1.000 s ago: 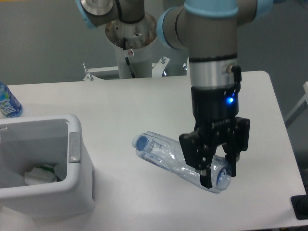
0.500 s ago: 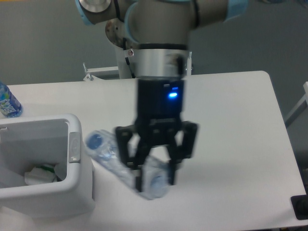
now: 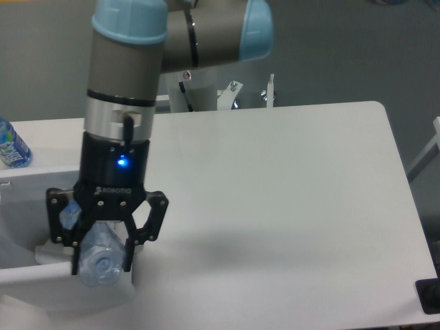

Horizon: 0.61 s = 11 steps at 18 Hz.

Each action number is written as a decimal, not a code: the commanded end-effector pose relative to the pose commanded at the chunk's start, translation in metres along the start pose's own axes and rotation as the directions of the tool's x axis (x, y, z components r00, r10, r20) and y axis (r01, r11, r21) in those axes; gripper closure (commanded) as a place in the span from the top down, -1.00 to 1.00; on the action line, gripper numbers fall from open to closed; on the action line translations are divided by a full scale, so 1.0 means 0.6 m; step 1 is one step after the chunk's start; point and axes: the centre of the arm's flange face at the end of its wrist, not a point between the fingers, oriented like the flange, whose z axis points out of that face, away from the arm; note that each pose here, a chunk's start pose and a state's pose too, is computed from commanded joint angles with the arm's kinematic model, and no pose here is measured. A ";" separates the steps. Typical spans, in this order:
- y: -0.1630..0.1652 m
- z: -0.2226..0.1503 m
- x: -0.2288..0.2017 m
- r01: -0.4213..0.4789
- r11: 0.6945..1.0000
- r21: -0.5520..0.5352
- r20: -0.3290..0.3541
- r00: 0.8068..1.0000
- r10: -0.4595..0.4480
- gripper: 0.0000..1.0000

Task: Place the trash in the trash can
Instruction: 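Open the gripper to release the bottle into the bin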

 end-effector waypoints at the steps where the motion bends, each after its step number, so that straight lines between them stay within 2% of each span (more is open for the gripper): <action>1: -0.001 -0.004 0.001 -0.006 1.000 0.003 -0.001 1.000 0.006 1.00; 4: -0.012 -0.019 -0.005 -0.041 0.999 0.022 0.008 0.999 0.041 1.00; 7: -0.041 -0.050 -0.064 -0.073 0.996 0.057 0.074 0.995 0.069 1.00; 9: -0.055 -0.067 -0.110 -0.117 0.991 0.068 0.184 0.978 0.102 1.00; 11: -0.068 -0.100 -0.152 -0.138 0.987 0.082 0.313 0.944 0.106 1.00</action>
